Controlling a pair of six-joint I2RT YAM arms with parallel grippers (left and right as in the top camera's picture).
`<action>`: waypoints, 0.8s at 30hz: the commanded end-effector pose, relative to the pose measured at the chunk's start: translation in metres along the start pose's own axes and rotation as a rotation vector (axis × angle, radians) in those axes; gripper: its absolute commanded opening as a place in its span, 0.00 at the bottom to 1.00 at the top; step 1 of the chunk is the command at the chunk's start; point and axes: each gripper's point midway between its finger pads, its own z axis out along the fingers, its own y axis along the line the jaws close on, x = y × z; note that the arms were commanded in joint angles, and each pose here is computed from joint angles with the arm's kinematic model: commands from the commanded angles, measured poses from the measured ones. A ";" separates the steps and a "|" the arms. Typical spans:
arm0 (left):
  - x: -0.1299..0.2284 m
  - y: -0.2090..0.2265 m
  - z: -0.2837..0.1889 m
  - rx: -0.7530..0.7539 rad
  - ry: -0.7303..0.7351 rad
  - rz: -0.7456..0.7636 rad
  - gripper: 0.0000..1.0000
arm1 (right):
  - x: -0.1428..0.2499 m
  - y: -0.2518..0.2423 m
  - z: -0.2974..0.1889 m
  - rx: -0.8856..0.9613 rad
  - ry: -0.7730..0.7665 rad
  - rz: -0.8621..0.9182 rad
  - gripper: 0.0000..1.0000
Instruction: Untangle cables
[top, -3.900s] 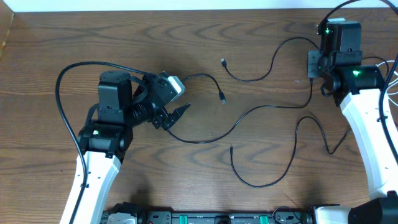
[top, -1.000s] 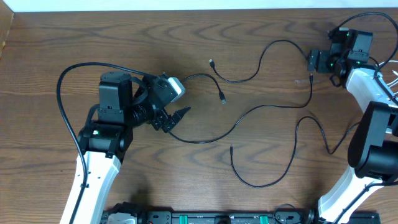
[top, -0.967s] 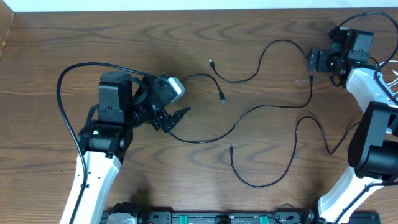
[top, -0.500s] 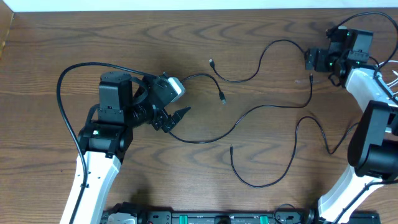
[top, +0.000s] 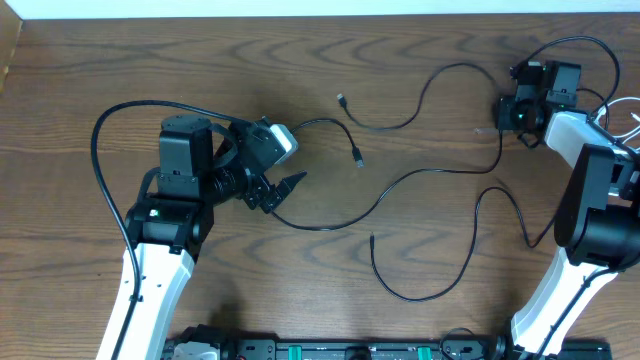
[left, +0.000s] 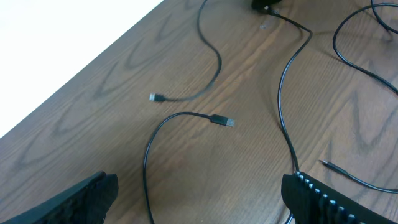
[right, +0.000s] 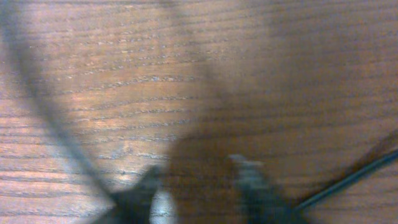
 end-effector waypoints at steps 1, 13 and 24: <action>-0.004 0.001 -0.001 0.000 -0.007 -0.002 0.89 | 0.006 0.003 0.003 -0.013 0.019 0.031 0.01; -0.001 -0.001 -0.001 0.007 0.004 -0.010 0.89 | -0.031 0.006 -0.062 0.016 -0.054 0.076 0.01; 0.000 -0.002 -0.001 0.011 0.010 -0.014 0.89 | -0.115 -0.043 -0.235 0.467 -0.408 0.052 0.01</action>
